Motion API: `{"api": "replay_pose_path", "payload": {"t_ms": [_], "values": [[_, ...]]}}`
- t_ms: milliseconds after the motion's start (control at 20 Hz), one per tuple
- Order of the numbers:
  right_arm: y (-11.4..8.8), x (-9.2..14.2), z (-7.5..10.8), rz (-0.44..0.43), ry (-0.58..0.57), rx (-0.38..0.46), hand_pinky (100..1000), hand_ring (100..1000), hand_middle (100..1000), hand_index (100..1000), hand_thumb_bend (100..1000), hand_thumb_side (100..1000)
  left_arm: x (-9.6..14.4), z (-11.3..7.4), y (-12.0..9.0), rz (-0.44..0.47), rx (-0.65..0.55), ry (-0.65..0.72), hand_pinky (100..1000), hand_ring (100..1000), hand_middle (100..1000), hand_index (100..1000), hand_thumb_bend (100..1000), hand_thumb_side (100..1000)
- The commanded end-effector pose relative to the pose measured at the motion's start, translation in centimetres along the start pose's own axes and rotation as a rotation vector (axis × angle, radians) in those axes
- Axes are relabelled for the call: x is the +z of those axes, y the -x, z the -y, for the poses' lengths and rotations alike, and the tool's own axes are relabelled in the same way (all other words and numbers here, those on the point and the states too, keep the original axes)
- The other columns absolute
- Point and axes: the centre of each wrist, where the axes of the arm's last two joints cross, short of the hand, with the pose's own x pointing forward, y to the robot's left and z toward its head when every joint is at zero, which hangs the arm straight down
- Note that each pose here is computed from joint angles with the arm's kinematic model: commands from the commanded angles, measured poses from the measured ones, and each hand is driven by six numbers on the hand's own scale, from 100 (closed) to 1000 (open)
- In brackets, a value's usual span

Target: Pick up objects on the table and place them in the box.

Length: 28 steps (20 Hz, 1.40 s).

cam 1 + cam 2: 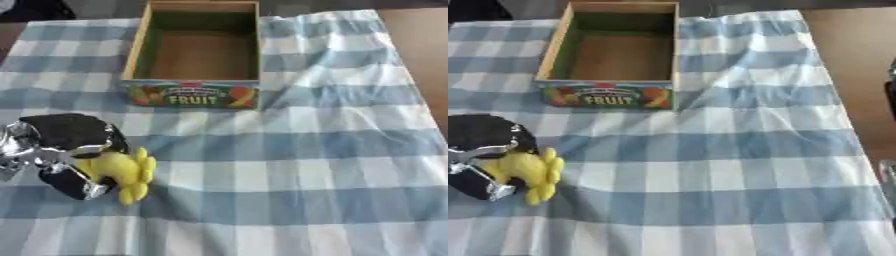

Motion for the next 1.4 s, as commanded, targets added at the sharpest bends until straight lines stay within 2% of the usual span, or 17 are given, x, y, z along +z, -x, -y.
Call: {"api": "replay_pose_path", "payload": {"t_ms": [50,450,700,800,950,1400], "values": [[-0.7,-0.5,0.2,0.029,0.002,-0.005,690,499,417,697,100,439,2.3,-1.5,0.4,-0.039,-0.009,-0.046,709,713,563,726,100,275],[-0.8,-0.7,0.2,0.043,0.008,-0.009,691,501,418,697,100,437,5.2,-3.5,-0.4,-0.064,0.018,-0.154,703,709,562,727,100,268],[-0.8,-0.7,0.1,0.049,0.008,-0.013,691,500,417,697,100,436,5.9,-4.0,-0.7,-0.053,0.057,-0.151,718,745,664,806,100,258],[-0.8,-0.7,0.0,0.05,0.006,-0.013,691,500,417,697,100,437,5.9,-4.0,-0.6,-0.046,0.08,-0.129,721,751,677,815,100,258],[-0.8,-0.7,0.0,0.051,0.005,-0.012,691,500,416,698,100,438,6.2,-4.3,-0.7,-0.044,0.092,-0.144,701,732,629,787,100,262],[-0.9,-0.7,-0.1,0.055,0.006,-0.014,692,500,416,698,100,438,7.5,-6.9,-0.3,-0.115,0.081,-0.381,628,657,539,684,100,276]]}}
